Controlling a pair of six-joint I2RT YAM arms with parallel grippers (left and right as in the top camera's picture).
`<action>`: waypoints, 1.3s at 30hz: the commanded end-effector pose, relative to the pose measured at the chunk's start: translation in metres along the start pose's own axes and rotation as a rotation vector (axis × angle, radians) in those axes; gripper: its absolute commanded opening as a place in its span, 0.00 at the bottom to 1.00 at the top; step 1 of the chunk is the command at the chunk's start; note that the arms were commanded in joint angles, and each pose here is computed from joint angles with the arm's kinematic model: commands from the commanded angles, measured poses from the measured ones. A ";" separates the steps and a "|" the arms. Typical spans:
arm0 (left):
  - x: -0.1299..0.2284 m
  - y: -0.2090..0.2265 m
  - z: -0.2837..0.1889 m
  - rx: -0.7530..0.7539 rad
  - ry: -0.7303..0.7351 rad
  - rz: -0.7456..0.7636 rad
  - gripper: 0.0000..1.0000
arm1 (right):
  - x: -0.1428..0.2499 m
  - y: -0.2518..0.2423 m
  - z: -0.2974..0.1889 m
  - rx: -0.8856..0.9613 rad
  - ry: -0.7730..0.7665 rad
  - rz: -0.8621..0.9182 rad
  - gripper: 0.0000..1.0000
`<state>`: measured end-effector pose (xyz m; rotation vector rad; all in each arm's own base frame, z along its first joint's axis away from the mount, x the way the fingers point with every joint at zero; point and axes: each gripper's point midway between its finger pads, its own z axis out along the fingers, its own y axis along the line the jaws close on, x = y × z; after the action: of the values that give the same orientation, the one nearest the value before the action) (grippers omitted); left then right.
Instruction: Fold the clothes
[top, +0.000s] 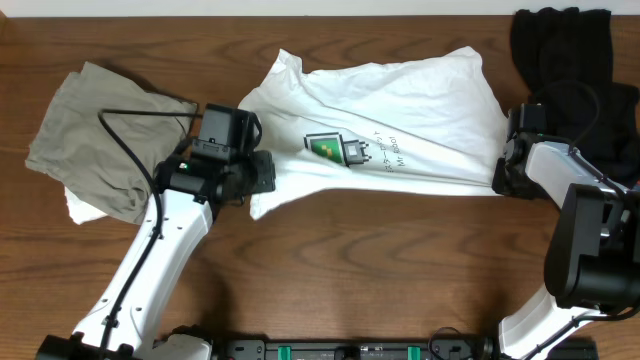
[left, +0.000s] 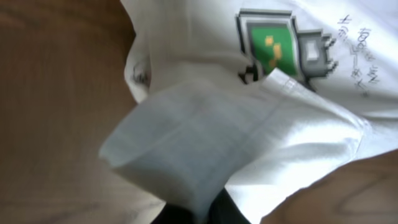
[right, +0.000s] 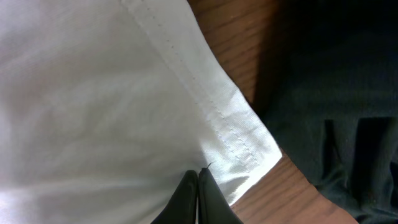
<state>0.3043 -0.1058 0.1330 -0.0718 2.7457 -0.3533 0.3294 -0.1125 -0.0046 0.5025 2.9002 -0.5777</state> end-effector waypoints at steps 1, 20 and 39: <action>0.008 -0.006 -0.004 0.008 0.035 0.034 0.08 | 0.029 0.012 0.020 -0.050 0.106 -0.010 0.04; 0.114 -0.097 -0.009 0.198 0.322 0.330 0.17 | 0.030 0.012 0.020 -0.050 0.107 -0.010 0.04; 0.083 -0.039 -0.002 -0.220 0.134 0.224 0.39 | 0.033 0.011 0.019 -0.047 0.121 -0.016 0.04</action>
<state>0.2181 -0.1668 0.1158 0.3384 2.8975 -0.1112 0.3283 -0.1124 -0.0048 0.5019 2.9050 -0.5793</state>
